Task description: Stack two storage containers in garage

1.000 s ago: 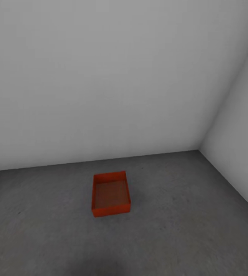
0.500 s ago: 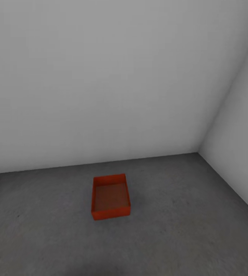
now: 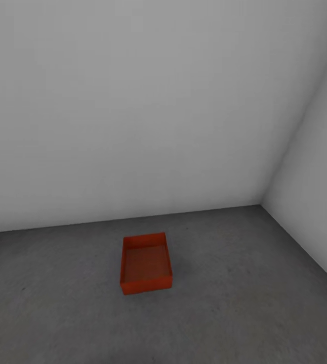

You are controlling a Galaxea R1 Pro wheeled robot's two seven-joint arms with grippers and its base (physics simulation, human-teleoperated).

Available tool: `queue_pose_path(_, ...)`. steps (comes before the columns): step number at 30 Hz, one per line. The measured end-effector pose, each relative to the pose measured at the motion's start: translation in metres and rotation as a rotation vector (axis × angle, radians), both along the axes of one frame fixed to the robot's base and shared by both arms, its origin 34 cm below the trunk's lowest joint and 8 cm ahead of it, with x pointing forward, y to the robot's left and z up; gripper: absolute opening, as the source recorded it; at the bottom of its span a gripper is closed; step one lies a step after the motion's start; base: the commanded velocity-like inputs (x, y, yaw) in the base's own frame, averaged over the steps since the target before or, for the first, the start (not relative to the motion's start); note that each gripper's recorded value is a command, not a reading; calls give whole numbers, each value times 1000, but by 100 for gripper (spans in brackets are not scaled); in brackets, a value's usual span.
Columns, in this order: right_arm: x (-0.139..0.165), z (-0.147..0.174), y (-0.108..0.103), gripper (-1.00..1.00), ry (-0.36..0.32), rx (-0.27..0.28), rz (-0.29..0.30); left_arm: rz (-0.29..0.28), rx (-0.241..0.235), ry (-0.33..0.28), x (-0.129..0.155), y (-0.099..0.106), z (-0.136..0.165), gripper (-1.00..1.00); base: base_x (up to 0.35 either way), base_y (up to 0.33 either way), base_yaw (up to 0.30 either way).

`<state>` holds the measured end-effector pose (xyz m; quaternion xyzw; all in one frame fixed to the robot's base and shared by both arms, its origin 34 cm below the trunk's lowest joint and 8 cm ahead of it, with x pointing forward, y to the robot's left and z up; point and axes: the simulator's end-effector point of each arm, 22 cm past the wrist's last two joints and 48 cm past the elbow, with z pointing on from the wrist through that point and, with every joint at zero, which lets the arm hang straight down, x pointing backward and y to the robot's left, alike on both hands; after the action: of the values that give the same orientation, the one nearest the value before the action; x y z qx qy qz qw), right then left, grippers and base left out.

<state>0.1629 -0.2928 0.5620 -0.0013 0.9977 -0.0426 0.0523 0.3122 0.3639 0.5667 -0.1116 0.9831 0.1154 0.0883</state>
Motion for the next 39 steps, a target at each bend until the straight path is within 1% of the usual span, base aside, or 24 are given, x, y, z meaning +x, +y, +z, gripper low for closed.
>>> queue_pose_path(39,24,3,0,100,-63,1,0,0,0,-64,24,0,12,100,0,0,0)
